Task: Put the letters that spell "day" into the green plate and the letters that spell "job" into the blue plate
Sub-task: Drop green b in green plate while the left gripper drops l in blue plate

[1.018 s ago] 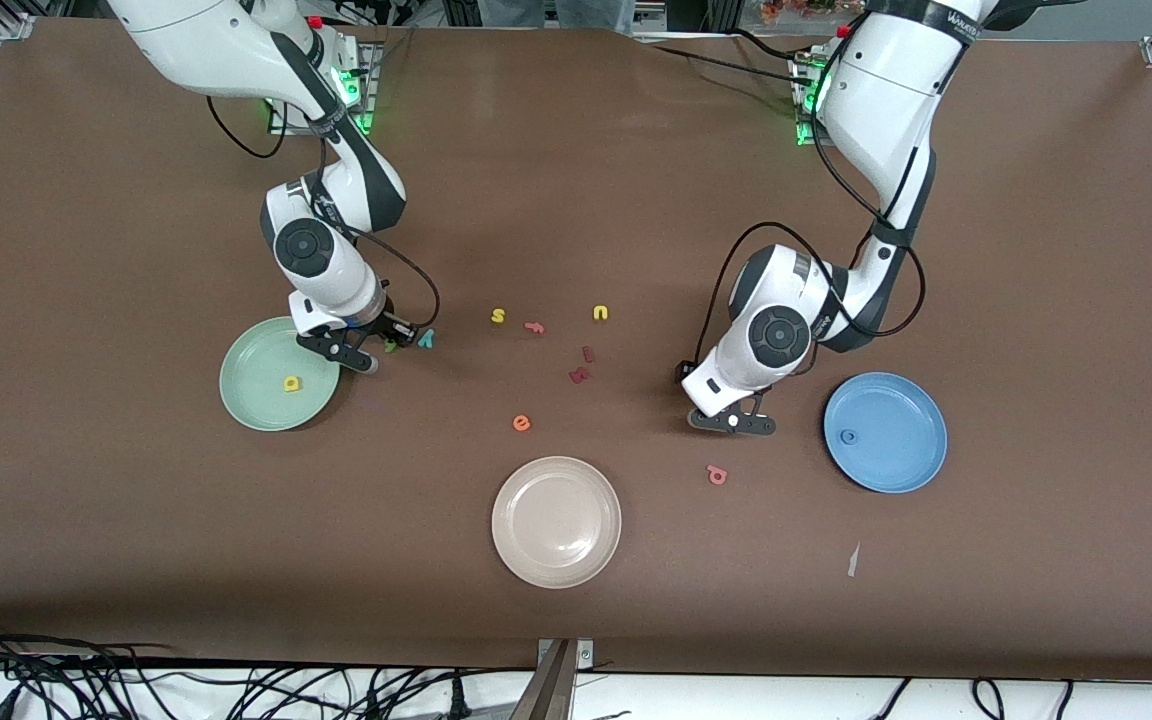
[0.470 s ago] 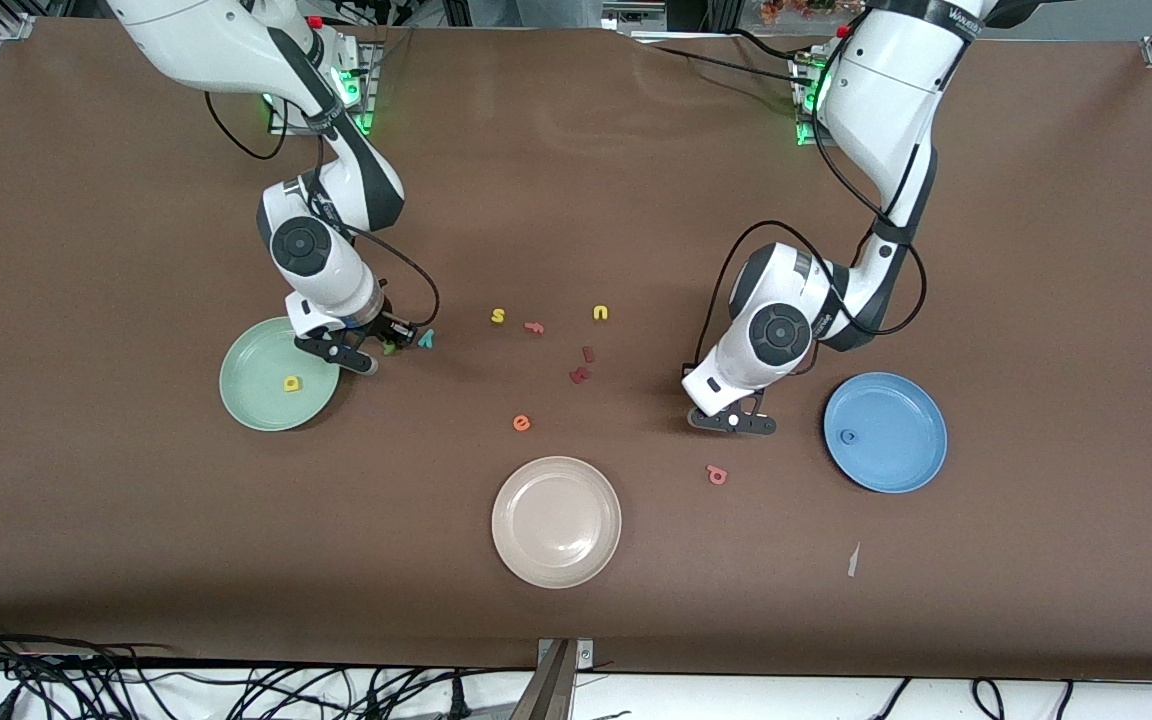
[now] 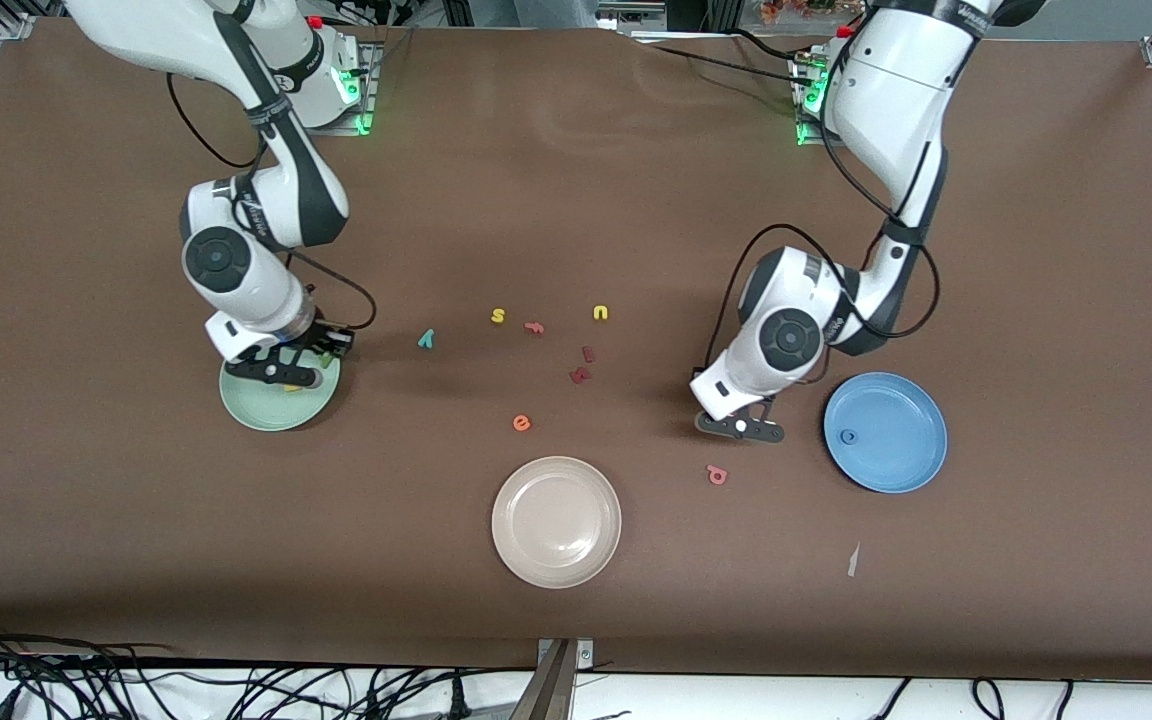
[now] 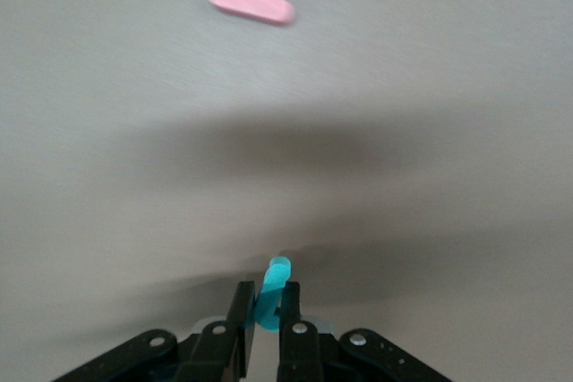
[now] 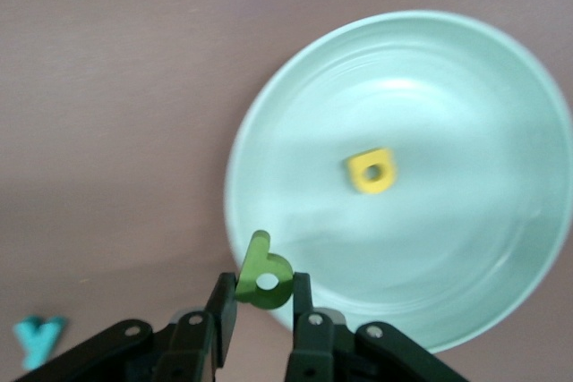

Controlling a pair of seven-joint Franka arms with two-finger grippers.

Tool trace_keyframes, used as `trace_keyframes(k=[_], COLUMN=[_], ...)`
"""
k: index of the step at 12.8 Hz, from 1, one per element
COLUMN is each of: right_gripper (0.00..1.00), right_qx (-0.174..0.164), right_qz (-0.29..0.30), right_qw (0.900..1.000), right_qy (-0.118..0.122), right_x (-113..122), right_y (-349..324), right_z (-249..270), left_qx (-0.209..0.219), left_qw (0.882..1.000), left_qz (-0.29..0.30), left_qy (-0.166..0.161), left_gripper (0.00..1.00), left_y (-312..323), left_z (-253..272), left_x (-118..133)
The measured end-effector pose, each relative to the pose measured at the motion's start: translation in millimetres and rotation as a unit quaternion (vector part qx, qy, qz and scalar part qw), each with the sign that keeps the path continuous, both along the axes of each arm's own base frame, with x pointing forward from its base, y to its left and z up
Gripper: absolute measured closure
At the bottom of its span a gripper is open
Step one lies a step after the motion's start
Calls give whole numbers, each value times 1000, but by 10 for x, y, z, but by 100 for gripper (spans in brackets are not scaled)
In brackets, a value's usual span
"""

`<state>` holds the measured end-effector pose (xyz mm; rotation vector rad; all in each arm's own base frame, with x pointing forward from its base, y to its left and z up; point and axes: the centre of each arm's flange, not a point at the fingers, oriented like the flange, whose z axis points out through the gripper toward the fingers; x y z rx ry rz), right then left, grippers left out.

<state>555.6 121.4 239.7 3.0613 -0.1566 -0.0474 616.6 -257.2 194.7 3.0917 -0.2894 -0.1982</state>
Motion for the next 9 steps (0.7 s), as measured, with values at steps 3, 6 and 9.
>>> trace_keyframes(k=[3, 6, 9], right_gripper=[67, 44, 44], right_qx=[-2, -2, 0], right_qz=[9, 10, 7], right_qw=[1000, 1000, 1000], right_qy=[5, 6, 7], right_x=[-8, -19, -31], right_y=[-66, -42, 6], right_z=[-29, -37, -39], left_qx=[3, 13, 1], left_qw=[998, 992, 985], left_qz=[-58, -129, -171], left_qy=[6, -3, 3], left_gripper=[85, 85, 85], left_y=[587, 1279, 1946], left_z=[388, 498, 462], left_x=[306, 504, 582])
